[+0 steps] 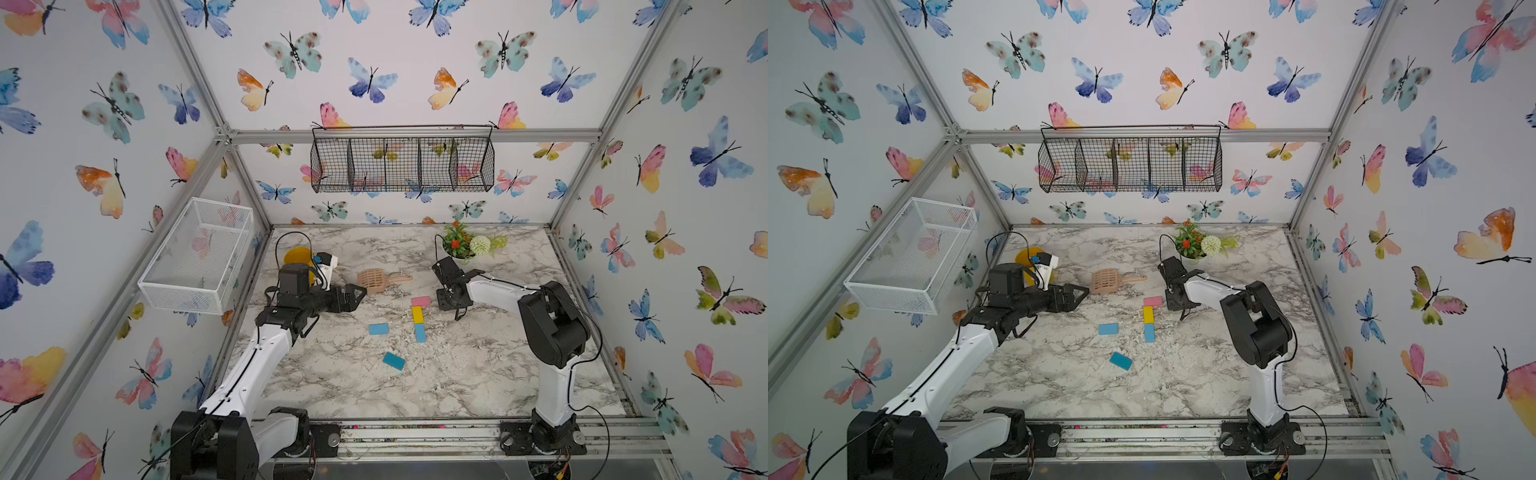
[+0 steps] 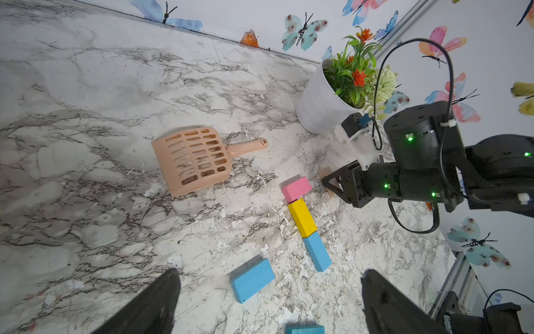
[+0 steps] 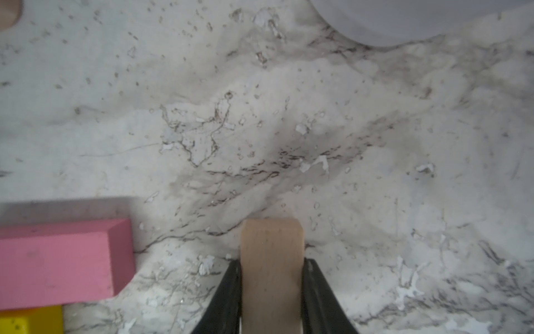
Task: Assemble the letter c with building blocks
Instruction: Pick up the building block from the center of the board.
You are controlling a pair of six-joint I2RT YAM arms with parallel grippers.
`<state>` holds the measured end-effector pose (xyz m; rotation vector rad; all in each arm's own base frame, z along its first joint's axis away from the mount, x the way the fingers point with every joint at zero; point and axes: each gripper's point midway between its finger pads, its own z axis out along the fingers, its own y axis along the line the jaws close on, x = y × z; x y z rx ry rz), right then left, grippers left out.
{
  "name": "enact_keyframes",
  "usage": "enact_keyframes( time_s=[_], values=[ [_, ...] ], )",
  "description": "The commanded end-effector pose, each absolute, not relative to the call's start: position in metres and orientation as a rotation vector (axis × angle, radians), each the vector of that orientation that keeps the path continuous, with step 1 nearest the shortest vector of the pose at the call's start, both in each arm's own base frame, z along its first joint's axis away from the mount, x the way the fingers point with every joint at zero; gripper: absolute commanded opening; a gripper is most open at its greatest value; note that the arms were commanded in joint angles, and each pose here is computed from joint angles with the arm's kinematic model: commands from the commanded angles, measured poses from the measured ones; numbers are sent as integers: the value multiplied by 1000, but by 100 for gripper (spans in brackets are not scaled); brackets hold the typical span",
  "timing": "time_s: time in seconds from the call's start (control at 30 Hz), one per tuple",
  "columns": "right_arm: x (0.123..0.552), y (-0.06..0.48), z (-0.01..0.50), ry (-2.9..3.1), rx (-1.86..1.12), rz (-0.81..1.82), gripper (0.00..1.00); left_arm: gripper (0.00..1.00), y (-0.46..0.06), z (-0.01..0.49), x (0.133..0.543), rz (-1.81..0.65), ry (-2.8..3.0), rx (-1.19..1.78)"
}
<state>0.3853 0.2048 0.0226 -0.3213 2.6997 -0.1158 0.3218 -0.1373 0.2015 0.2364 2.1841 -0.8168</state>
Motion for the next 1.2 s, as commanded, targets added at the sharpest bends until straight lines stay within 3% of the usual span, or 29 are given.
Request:
enact_keyframes(
  time_s=[0.0,0.13,0.3,0.5,0.9,1.17],
  values=[
    [376,204,35,2688,-562,-115,8,98,-137,199,320,-830,2184,233],
    [367,211,43,2655,-826,-32,11,98,-138,198,320,-840,2190,233],
    [348,220,52,2593,-1085,78,4,98,-138,197,321,-842,2194,230],
    [321,234,79,2359,-1350,242,3,98,-138,196,321,-841,2196,228],
    [240,241,102,1859,-2038,530,3,98,-138,195,321,-846,2199,227],
    [234,248,99,1679,-2140,552,3,99,-138,195,322,-842,2199,226]
  ],
)
